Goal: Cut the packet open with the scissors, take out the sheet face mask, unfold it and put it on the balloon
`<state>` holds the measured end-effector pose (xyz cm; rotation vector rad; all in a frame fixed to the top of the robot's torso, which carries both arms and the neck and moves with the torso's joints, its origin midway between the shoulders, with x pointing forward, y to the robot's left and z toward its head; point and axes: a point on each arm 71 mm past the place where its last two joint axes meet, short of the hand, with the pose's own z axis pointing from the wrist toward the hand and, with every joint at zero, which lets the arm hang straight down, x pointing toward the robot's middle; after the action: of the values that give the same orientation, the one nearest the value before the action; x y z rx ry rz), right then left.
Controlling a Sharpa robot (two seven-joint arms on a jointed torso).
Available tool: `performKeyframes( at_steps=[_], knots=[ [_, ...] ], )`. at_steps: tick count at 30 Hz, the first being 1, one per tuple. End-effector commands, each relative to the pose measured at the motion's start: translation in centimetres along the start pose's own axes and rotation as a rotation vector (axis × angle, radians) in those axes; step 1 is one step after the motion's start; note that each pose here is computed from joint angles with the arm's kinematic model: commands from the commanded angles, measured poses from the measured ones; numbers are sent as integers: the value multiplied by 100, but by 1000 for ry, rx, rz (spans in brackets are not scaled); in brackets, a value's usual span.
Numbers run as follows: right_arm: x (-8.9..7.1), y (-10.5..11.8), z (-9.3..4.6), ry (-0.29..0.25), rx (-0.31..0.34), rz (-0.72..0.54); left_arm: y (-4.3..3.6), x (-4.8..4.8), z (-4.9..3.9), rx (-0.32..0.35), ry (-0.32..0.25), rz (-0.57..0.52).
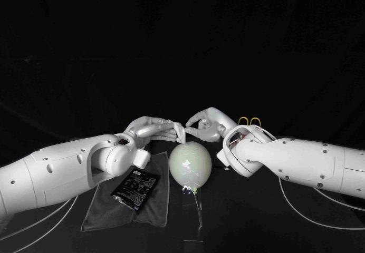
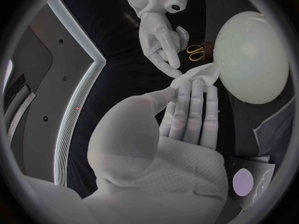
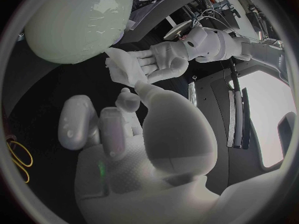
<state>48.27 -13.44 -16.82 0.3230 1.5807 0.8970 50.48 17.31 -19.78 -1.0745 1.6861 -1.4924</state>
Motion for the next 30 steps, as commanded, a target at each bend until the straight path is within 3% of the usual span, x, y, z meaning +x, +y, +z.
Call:
performKeyframes(
  at_steps=[1, 9, 20, 30],
  knots=[
    [-10, 3, -6, 9, -13, -11, -29, 23, 1, 29, 16, -19],
    [-67, -5, -31, -28, -40, 1, -31, 19, -3, 32, 16, -21],
    [7, 172, -20, -15, -203, -85, -34, 51, 1, 35, 39, -29],
    [39, 163, 69, -8, -207, -149, -34, 71, -1, 34, 55, -37]
  ],
)
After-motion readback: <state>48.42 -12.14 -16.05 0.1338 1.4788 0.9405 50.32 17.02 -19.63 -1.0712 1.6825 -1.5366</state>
